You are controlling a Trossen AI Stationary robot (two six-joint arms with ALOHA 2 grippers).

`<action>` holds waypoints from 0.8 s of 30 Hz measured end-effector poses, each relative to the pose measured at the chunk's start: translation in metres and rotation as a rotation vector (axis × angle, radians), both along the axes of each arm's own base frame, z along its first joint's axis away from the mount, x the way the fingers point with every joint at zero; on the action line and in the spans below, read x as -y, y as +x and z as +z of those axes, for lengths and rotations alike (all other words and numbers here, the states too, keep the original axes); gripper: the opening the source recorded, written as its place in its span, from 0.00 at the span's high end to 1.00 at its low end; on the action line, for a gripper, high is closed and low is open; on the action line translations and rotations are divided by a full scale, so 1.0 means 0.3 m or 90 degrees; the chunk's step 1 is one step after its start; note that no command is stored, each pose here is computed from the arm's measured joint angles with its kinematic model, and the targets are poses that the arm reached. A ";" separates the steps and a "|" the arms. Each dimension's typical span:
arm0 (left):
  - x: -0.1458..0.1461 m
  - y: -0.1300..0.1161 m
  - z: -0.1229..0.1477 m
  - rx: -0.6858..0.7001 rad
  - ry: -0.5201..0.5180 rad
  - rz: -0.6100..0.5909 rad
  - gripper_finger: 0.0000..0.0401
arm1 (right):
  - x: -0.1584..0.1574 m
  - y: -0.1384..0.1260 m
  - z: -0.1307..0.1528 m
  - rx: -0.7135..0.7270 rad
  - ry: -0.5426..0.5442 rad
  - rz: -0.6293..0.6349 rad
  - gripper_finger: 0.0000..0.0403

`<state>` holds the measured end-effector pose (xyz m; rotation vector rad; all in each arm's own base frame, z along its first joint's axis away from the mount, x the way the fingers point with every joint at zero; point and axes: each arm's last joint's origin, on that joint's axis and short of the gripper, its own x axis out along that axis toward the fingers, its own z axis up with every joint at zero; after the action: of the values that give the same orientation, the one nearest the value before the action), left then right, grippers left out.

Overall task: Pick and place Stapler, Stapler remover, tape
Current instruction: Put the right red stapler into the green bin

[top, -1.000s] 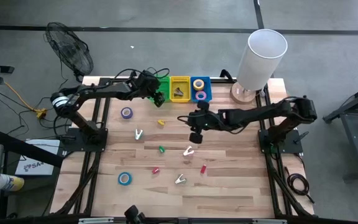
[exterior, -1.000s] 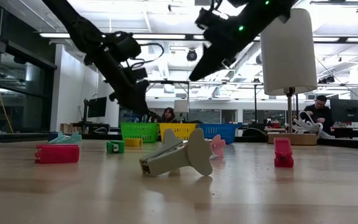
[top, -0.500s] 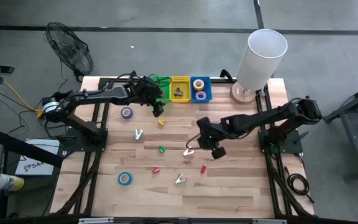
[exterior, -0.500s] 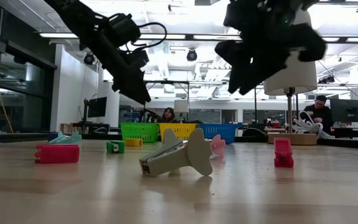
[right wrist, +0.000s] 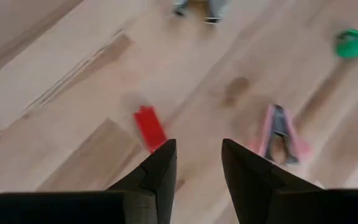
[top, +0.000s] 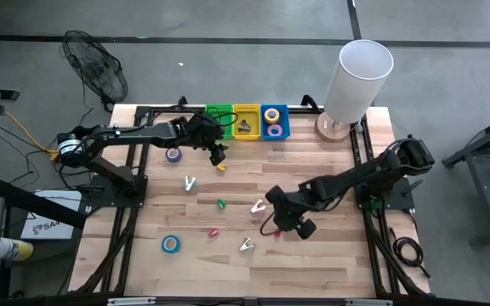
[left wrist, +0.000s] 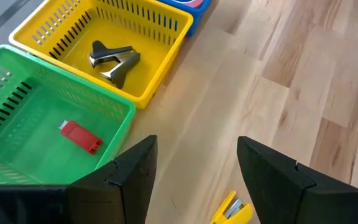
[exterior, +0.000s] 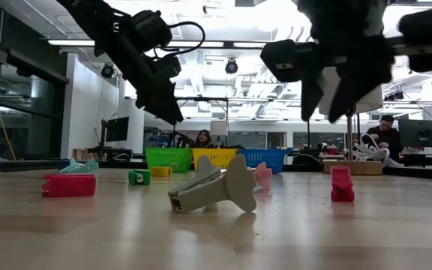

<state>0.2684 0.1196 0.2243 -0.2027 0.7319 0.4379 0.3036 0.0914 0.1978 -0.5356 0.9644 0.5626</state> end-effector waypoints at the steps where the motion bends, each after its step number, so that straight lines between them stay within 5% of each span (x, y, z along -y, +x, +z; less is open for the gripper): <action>1: -0.001 0.000 0.000 0.000 0.000 0.001 0.46 | -0.012 0.000 -0.009 -0.004 -0.003 0.010 0.70; 11: -0.001 0.000 0.000 0.004 -0.005 0.005 0.46 | -0.084 -0.001 -0.074 -0.007 -0.092 0.050 0.53; 24: -0.001 0.000 0.000 0.005 -0.010 0.007 0.46 | -0.099 0.015 -0.153 -0.052 -0.087 0.065 0.53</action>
<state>0.2684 0.1198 0.2243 -0.2229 0.7271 0.4418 0.3081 0.1210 0.1520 -0.6918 1.0628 0.6164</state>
